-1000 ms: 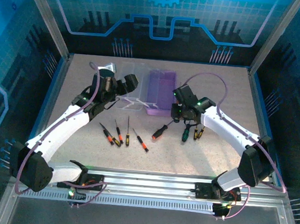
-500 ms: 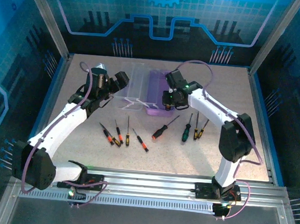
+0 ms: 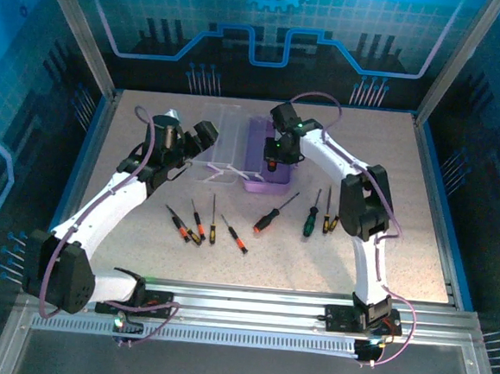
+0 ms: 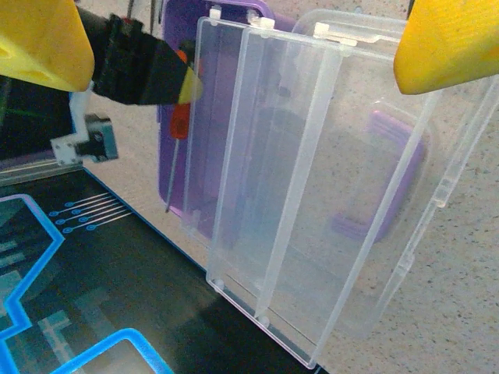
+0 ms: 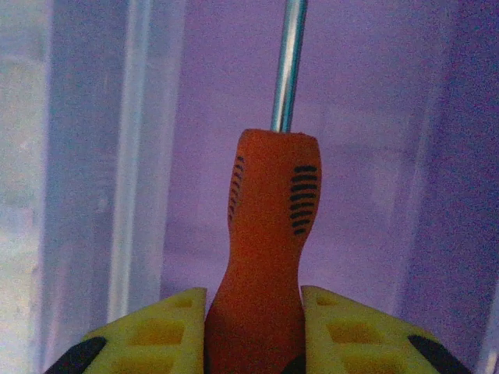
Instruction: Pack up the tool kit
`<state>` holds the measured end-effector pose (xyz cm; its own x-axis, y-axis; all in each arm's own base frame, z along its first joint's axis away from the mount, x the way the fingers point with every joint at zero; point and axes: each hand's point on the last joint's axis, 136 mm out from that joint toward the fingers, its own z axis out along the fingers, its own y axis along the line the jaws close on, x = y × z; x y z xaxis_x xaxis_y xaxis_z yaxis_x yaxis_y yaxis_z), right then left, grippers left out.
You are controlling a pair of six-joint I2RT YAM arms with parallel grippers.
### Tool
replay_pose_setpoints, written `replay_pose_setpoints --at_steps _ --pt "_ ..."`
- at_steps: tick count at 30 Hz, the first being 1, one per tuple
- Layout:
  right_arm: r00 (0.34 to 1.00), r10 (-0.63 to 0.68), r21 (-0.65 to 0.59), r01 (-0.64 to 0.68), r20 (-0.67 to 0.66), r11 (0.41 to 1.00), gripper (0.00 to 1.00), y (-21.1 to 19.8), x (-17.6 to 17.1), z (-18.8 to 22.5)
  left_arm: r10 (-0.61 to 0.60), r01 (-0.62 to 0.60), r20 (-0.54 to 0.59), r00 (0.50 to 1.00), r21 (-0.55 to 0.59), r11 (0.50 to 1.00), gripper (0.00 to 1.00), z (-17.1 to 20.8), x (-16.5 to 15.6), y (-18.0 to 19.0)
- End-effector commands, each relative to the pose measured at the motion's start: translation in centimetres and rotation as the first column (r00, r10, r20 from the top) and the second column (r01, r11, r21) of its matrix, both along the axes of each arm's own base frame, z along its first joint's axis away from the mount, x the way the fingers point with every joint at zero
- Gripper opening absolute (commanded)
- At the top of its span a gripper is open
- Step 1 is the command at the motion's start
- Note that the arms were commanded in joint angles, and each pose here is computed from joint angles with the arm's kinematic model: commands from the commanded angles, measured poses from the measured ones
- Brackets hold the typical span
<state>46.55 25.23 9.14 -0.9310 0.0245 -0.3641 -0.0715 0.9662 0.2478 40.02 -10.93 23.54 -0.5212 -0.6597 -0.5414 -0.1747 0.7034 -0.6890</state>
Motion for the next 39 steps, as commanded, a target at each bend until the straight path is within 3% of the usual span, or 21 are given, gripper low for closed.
replay_pose_setpoints --at_steps 1,15,18,27,34,39 --pt "0.999 -0.008 0.014 0.009 -0.051 1.000 0.18 -0.3 0.3 -0.7 -0.008 0.009 0.018 1.000 -0.034 0.999 0.99 0.2 0.1 -0.2" --pt "0.989 -0.016 -0.001 0.016 -0.146 1.000 0.23 -0.4 1.4 -5.1 -0.024 0.025 0.026 0.999 -0.037 0.999 0.99 0.4 0.1 -0.5" --pt "0.988 -0.028 -0.005 0.028 -0.153 1.000 0.29 -0.5 1.3 -5.1 -0.024 0.025 0.028 0.999 -0.037 0.999 0.99 0.5 0.2 -0.5" --pt "0.992 -0.044 -0.001 0.044 -0.115 0.999 0.40 -0.7 1.7 -2.8 -0.028 0.030 0.028 0.999 -0.040 0.999 0.99 0.7 0.1 -0.6" --pt "0.993 -0.049 -0.004 0.049 -0.106 0.999 0.43 -0.9 1.7 -2.1 -0.027 0.028 0.028 0.999 -0.038 0.999 0.99 0.8 0.1 -0.5" --pt "0.997 -0.058 0.024 0.060 -0.053 0.998 0.41 -0.9 1.8 0.6 -0.029 0.030 0.028 0.999 -0.037 0.999 0.99 0.8 0.1 -0.6"
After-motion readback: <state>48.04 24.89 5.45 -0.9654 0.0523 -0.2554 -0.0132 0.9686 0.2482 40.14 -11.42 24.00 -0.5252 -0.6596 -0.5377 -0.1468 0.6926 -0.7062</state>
